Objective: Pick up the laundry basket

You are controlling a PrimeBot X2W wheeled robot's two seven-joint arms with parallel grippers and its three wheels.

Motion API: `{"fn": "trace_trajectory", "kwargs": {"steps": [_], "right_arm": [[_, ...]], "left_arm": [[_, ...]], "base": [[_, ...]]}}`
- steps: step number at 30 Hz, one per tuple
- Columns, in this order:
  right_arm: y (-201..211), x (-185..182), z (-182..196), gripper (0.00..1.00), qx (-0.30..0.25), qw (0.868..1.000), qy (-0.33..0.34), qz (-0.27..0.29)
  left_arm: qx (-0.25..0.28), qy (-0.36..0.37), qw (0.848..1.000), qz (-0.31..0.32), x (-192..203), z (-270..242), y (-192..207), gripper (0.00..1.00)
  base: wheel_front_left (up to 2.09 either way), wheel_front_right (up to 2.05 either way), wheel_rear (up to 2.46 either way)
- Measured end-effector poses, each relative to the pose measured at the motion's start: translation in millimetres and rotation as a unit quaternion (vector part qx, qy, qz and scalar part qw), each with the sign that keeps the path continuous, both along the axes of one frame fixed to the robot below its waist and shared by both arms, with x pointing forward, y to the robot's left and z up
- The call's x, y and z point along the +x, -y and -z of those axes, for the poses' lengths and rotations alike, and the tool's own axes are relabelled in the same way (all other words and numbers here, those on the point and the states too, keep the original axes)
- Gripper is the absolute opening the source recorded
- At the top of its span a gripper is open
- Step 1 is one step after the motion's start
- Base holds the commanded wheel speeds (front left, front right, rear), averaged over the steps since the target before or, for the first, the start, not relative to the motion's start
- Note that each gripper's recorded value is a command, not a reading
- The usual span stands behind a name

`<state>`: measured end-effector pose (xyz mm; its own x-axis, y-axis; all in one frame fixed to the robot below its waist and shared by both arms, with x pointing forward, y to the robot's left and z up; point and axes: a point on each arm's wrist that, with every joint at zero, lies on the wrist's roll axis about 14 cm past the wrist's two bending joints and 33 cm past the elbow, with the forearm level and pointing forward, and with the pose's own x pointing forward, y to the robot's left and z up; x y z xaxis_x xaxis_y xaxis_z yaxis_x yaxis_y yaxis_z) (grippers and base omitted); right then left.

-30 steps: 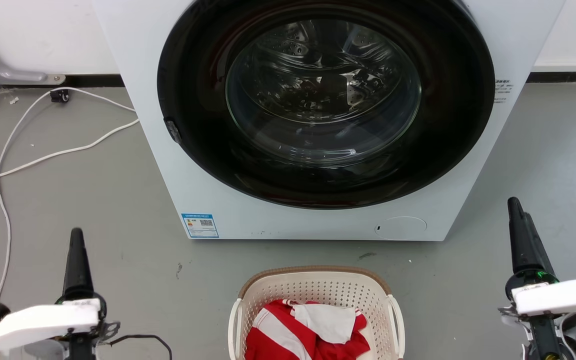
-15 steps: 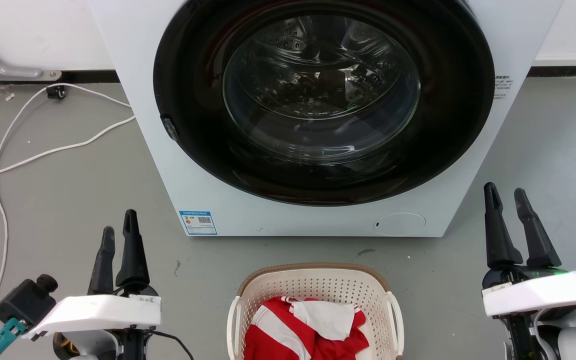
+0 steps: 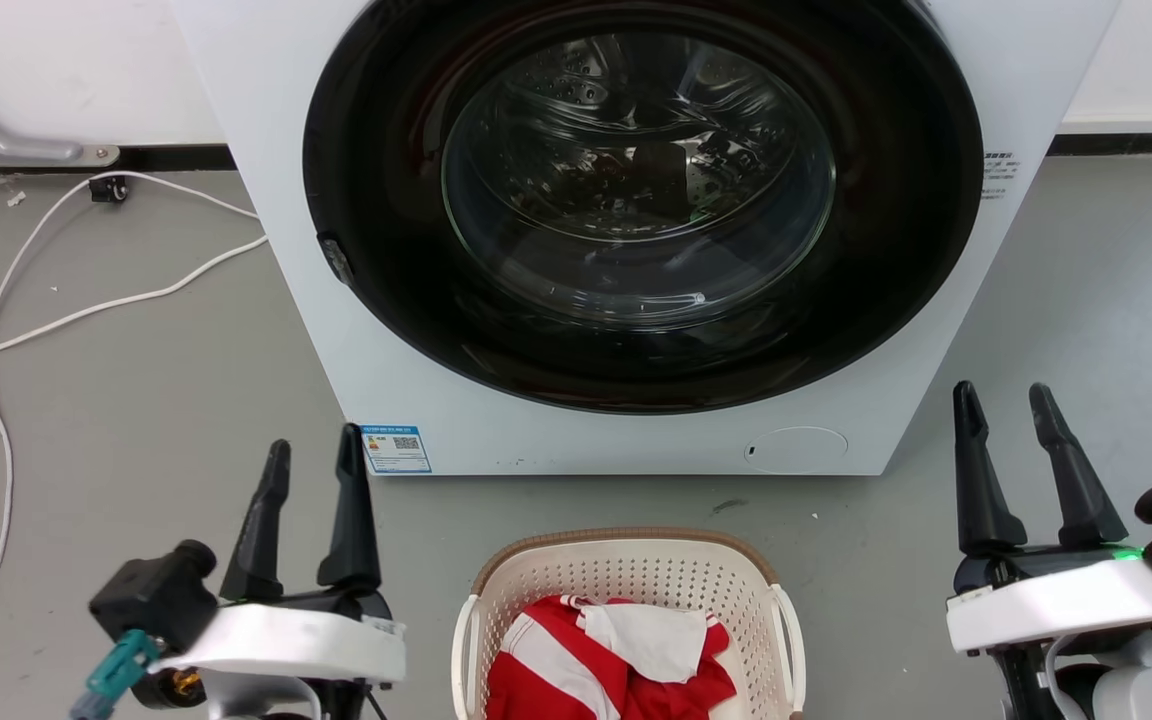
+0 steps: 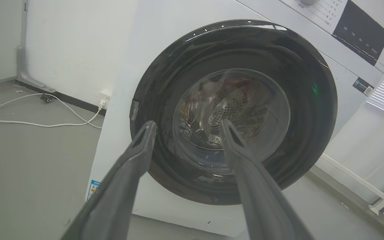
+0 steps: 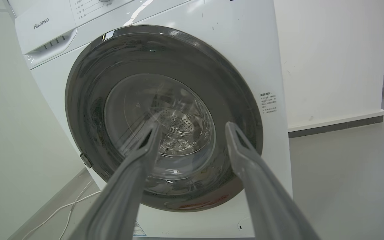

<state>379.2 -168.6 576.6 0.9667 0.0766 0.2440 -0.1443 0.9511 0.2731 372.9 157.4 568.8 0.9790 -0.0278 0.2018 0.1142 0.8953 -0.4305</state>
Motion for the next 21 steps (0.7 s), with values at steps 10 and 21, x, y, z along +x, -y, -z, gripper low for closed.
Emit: {"fn": "trace_trajectory", "kwargs": {"steps": [10,21], "right_arm": [[4,-3,17,1.0,-0.043,0.999,-0.017,0.014],[6,-7,33,1.0,-0.084,0.996,-0.034,0.02]], "left_arm": [[0.068,-0.014,0.997,0.011,-4,13,18,1.0],[0.151,-0.024,0.988,0.019,-8,30,30,1.0]], "base": [[0.0,0.0,0.0],[0.0,0.0,0.0]]}}
